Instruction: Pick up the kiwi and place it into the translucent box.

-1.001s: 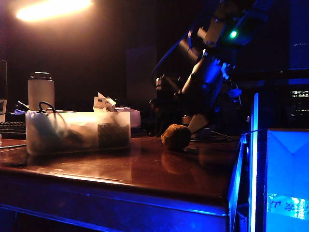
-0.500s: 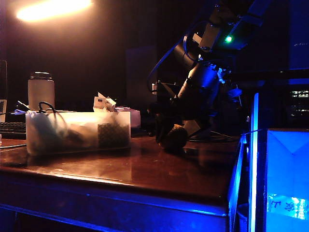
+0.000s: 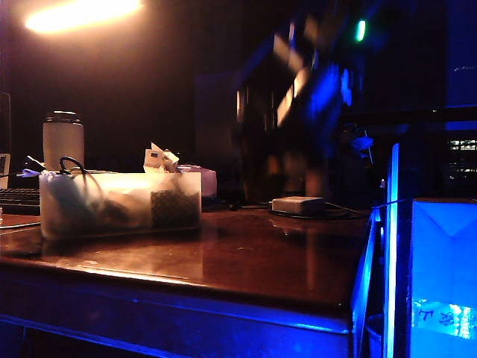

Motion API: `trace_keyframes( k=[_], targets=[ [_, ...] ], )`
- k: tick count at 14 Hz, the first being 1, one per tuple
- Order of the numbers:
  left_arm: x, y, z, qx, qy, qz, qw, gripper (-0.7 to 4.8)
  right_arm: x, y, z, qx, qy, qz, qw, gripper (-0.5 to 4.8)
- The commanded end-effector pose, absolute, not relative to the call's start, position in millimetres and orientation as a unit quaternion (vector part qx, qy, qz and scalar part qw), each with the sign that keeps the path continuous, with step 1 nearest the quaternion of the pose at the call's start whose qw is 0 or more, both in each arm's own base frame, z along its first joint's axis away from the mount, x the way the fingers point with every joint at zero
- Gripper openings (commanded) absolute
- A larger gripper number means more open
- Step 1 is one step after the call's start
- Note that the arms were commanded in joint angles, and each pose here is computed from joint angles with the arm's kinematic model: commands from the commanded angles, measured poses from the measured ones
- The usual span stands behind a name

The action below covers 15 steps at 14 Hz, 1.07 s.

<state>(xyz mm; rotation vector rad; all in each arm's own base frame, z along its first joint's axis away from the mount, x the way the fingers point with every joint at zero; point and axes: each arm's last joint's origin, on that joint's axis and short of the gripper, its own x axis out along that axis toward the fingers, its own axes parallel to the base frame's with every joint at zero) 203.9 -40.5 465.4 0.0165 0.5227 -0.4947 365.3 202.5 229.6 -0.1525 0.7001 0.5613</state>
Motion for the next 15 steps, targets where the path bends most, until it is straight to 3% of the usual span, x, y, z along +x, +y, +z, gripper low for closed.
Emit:
trace_keyframes(
  k=[1, 5, 12, 13, 15],
  targets=[
    [202, -41, 468, 0.007, 0.248, -0.244, 0.937, -0.03, 374, 218, 285, -0.042, 0.238, 0.340, 0.909, 3.19],
    [202, -41, 468, 0.007, 0.248, -0.244, 0.937, -0.03, 381, 268, 317, -0.027, 0.119, 0.395, 0.910, 3.31],
    [202, -41, 468, 0.007, 0.249, -0.244, 0.937, -0.03, 396, 347, 259, -0.034, 0.136, 0.463, 0.875, 3.42],
    [202, -41, 468, 0.007, 0.249, -0.244, 0.937, -0.03, 397, 348, 258, -0.044, 0.131, 0.464, 0.875, 4.79],
    [202, -41, 468, 0.007, 0.249, -0.244, 0.937, -0.03, 397, 347, 259, -0.047, 0.128, 0.454, 0.880, 4.79]
  ],
)
